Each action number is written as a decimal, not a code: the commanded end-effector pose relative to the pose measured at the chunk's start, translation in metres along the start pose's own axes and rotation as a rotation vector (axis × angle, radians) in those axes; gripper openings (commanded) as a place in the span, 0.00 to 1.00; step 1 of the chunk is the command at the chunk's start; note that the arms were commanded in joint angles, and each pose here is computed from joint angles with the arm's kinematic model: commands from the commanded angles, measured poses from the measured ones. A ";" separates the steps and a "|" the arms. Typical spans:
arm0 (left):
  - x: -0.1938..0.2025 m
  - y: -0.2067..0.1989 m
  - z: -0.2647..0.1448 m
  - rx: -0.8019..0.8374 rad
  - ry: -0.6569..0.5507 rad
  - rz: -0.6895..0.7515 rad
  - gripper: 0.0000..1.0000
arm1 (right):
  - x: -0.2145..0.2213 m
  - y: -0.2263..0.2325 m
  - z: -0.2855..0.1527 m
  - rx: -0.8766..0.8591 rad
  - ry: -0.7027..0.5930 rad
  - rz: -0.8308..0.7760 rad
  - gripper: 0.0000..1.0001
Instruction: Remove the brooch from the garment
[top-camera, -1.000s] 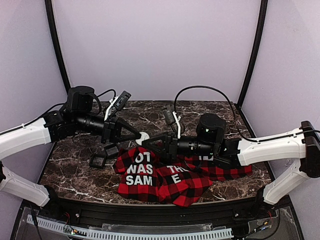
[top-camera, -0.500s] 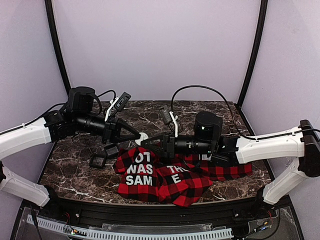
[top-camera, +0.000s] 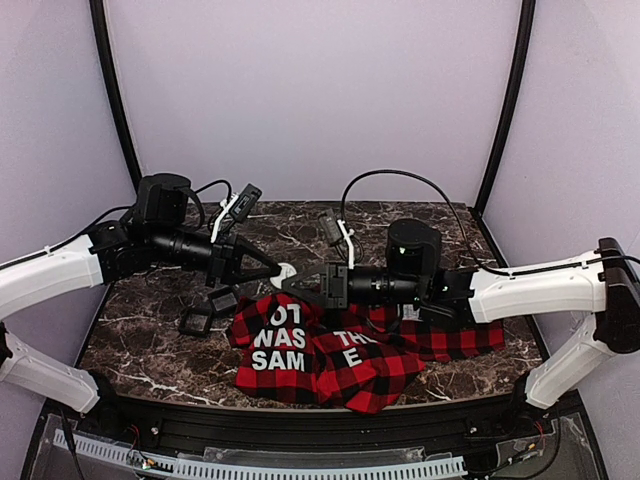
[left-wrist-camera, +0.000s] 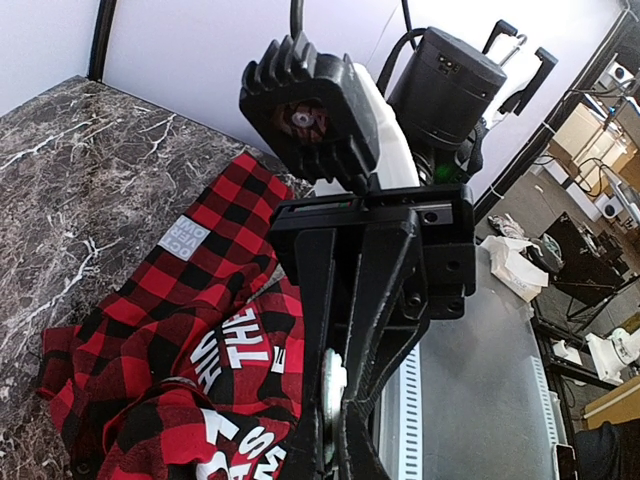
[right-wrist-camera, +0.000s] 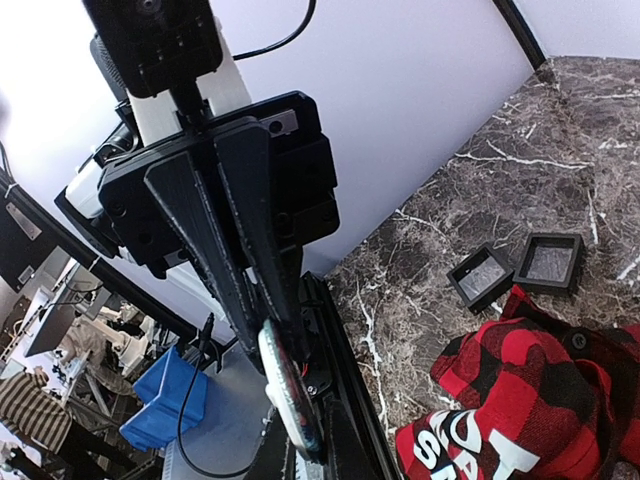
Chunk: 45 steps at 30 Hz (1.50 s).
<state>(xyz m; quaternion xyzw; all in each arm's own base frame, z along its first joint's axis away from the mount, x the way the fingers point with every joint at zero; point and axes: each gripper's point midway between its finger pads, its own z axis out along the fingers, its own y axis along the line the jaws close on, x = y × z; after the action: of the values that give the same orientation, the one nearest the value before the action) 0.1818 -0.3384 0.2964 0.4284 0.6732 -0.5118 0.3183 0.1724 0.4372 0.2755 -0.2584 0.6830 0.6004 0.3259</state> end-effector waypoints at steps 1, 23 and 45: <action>0.004 -0.034 0.002 0.145 0.032 0.029 0.01 | -0.025 -0.052 0.002 0.189 -0.080 0.104 0.05; 0.004 -0.032 0.002 0.120 0.034 0.042 0.01 | -0.014 -0.101 -0.009 0.272 -0.108 0.312 0.04; 0.010 0.000 0.008 -0.039 0.073 0.003 0.01 | -0.025 -0.069 -0.010 0.160 -0.091 0.185 0.10</action>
<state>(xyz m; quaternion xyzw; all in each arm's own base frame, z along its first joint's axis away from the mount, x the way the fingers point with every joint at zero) 0.2068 -0.3384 0.2777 0.4051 0.7164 -0.4573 0.3369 0.1976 0.4364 0.2569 -0.1939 0.7139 0.6171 0.2682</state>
